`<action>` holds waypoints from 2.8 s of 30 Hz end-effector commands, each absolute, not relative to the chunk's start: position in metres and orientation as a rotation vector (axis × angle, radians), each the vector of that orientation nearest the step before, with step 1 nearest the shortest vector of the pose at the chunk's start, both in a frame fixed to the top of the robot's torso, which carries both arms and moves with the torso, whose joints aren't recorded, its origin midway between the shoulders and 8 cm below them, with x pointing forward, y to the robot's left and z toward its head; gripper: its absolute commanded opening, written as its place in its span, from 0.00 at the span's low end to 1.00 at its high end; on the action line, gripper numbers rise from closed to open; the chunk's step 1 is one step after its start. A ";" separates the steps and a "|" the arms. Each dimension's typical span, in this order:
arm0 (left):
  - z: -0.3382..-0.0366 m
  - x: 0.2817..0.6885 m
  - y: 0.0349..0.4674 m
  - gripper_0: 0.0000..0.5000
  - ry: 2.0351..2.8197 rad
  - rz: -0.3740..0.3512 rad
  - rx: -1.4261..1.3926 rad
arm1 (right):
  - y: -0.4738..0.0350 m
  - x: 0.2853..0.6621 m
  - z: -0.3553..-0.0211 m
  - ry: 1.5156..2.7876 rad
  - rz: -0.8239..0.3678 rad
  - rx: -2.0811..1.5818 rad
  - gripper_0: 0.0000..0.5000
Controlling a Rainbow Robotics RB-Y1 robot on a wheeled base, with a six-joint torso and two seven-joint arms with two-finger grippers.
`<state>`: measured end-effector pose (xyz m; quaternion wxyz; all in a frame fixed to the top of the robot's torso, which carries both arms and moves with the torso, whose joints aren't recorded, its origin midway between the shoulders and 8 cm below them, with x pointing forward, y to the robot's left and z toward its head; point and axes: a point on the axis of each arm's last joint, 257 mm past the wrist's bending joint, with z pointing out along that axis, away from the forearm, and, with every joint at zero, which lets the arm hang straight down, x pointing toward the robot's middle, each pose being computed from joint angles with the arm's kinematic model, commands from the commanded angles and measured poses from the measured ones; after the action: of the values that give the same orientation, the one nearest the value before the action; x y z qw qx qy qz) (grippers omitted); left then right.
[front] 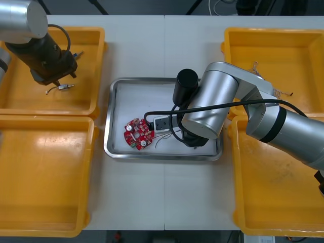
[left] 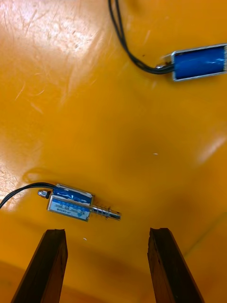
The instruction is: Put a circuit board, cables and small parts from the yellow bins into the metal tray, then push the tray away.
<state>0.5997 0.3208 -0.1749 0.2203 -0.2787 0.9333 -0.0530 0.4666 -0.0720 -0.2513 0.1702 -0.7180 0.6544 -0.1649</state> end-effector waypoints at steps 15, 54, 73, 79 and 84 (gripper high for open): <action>-0.165 0.616 0.339 1.00 2.397 -0.187 -1.121 | -0.067 0.445 -0.203 1.838 -0.475 -1.998 1.00; -0.219 0.606 0.357 0.00 2.399 -0.090 -1.105 | -0.257 0.491 -0.079 2.235 -0.529 -1.101 1.00; -0.187 0.610 0.367 0.00 2.369 -0.135 -1.105 | -0.358 0.510 -0.097 2.521 -0.518 -0.771 1.00; -0.152 0.595 0.363 0.00 2.414 -0.119 -1.046 | -0.367 0.521 -0.096 2.559 -0.433 -0.689 1.00; -0.128 0.576 0.356 0.00 2.496 -0.091 -0.920 | -0.373 0.535 -0.093 2.569 -0.407 -0.643 1.00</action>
<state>0.5843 0.3361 -0.1629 0.2208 -0.3961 0.8899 -0.0497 0.5139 -0.3657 -0.1328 0.1880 -0.2615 0.9360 -0.1424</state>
